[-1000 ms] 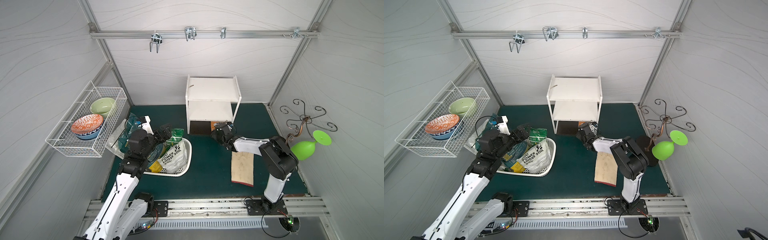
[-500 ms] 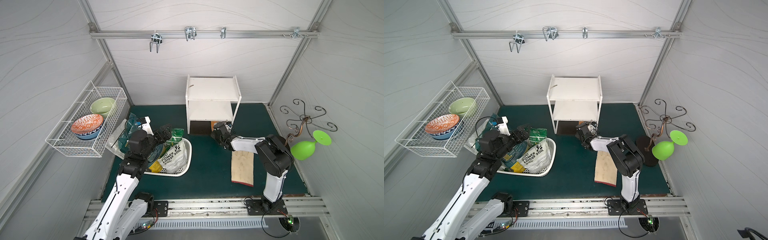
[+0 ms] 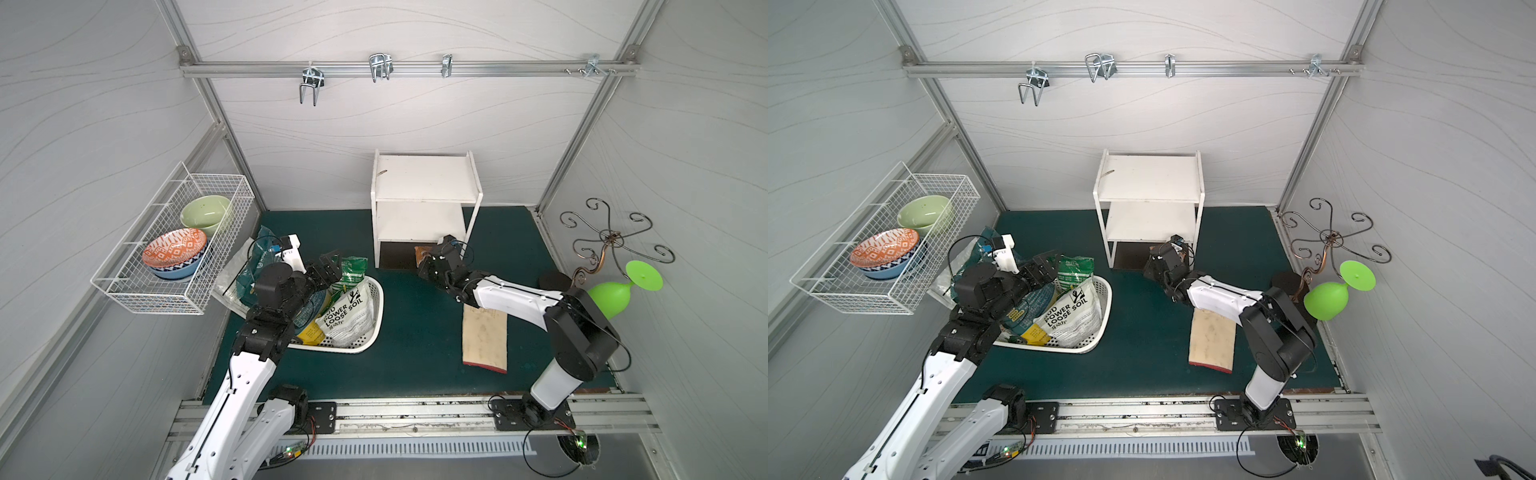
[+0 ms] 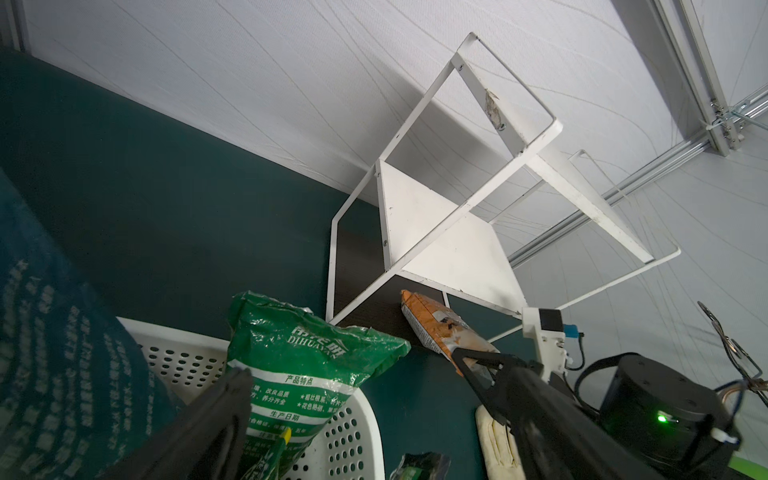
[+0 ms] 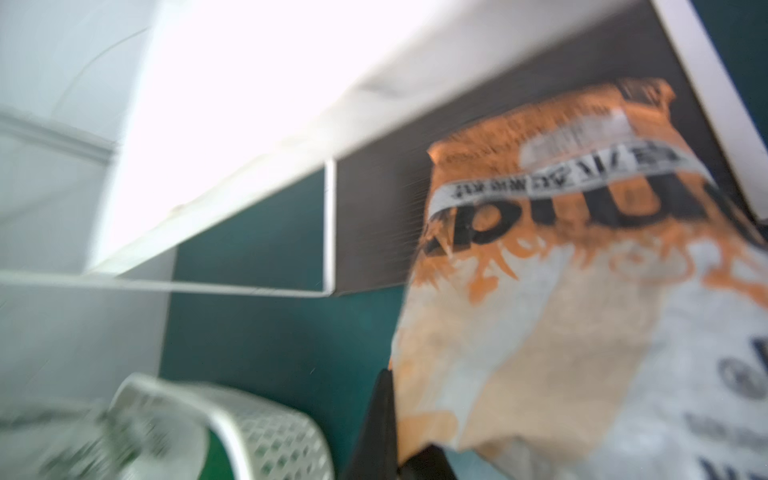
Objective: Take down the fertilizer bag from the shelf
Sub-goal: Pick up the fertilizer bag from the shelf, then place the fertilizer bag in the storage box.
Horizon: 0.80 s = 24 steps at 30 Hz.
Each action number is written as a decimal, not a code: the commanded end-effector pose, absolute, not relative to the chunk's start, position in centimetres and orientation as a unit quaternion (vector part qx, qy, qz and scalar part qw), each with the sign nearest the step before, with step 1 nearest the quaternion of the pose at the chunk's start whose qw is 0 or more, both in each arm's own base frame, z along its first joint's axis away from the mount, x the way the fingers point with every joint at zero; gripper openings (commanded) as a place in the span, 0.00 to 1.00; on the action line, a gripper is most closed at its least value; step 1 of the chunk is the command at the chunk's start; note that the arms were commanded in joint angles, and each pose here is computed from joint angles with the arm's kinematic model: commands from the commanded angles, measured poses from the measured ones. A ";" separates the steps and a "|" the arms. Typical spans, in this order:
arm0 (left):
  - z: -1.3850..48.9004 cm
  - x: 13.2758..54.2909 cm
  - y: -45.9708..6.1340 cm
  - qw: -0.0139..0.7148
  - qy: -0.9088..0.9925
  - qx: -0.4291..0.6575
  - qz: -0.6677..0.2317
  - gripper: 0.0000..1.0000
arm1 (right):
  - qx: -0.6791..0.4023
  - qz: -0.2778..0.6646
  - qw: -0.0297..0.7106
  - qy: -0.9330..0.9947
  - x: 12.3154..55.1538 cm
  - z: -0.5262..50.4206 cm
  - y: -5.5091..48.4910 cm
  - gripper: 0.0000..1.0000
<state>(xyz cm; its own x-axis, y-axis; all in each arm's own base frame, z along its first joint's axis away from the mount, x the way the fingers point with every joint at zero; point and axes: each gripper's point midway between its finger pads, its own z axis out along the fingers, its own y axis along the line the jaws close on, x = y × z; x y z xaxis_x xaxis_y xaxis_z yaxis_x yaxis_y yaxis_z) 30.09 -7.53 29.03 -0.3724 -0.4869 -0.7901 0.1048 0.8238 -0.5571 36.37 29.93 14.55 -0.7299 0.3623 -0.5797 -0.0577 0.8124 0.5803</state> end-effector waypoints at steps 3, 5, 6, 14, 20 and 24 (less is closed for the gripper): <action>31.4 29.8 -7.6 0.573 0.771 -0.091 -0.262 0.99 | -0.020 0.330 0.340 0.880 32.9 18.4 31.5 0.00; 31.6 29.6 -7.9 0.570 0.775 -0.077 -0.262 0.99 | -0.051 0.337 0.326 0.882 31.9 19.2 31.8 0.00; 31.6 29.6 -8.1 0.566 0.779 -0.068 -0.261 0.99 | -0.065 0.341 0.318 0.882 31.3 19.7 31.9 0.00; 31.3 28.1 -10.2 0.514 0.816 0.018 -0.265 0.99 | -0.164 0.373 0.279 0.870 27.0 23.9 32.1 0.00; 30.8 25.6 -11.9 0.453 0.848 0.101 -0.256 0.99 | -0.238 0.406 0.276 0.838 24.4 28.8 32.2 0.00; 29.6 23.9 -12.5 0.414 0.867 0.132 -0.242 0.97 | -0.294 0.447 0.261 0.804 22.7 32.1 33.4 0.00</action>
<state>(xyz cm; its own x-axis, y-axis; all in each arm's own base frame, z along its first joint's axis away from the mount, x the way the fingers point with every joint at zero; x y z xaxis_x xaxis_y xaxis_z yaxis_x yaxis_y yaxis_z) 25.77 -11.92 30.16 -0.5901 -0.0793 -0.8034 0.3688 0.8588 -0.3556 24.75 32.22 25.96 -0.8040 -0.1976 -0.5609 -0.5477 0.6134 0.5690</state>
